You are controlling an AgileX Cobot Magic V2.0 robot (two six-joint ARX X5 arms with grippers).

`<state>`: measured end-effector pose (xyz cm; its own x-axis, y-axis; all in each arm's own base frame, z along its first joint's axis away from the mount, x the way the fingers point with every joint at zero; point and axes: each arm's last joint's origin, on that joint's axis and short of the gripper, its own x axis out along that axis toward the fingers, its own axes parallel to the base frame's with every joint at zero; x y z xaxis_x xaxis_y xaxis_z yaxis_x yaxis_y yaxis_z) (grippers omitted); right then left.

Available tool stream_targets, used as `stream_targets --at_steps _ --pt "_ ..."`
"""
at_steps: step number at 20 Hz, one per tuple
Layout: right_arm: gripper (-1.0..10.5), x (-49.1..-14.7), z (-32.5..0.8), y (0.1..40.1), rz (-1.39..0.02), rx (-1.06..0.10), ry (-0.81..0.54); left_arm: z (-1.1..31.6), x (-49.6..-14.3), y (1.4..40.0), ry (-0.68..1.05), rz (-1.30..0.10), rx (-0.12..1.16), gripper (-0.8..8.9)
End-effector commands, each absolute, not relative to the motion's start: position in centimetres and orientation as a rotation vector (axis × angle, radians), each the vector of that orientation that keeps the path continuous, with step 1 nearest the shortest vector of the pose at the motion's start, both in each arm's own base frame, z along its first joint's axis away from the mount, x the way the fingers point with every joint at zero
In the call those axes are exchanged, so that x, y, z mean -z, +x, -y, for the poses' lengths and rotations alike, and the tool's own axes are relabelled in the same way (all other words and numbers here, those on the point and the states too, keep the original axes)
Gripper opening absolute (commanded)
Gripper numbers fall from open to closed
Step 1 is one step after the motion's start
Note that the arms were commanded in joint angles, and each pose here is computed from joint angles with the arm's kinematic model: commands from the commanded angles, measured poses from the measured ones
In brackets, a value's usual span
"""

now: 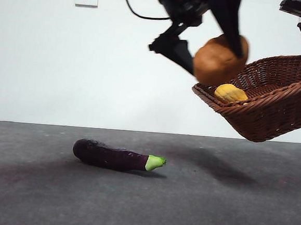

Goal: Help me put the vegetables on the table into the basket

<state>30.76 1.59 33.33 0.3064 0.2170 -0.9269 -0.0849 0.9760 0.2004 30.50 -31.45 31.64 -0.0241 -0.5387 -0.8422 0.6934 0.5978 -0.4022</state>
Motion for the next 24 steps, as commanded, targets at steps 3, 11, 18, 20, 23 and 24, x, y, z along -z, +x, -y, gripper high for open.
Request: stream_targets --at_steps 3,11,18,20,23,24 --pt "-0.2 -33.1 -1.7 30.8 -1.251 -0.203 0.139 33.6 -31.8 29.1 0.159 -1.194 1.053 -0.08" --pt "-0.2 -31.6 -2.0 30.8 -1.271 -0.3 0.214 36.7 -32.0 26.3 0.275 -1.073 1.02 0.03" --pt "-0.2 -30.8 -2.0 30.7 -1.294 -0.314 0.229 36.4 -31.7 25.9 0.313 -1.115 0.962 6.32" --pt "-0.2 -30.9 -2.2 30.7 -1.287 -0.355 0.26 36.4 -31.7 25.9 0.319 -1.11 0.963 6.32" --pt "-0.2 -30.8 -2.2 30.6 -1.298 -0.368 0.27 36.3 -32.2 25.9 0.348 -1.069 0.965 6.3" --pt "-0.2 -30.8 -2.2 30.5 -1.307 -0.367 0.27 35.9 -32.7 25.7 0.385 -1.049 0.946 6.3"
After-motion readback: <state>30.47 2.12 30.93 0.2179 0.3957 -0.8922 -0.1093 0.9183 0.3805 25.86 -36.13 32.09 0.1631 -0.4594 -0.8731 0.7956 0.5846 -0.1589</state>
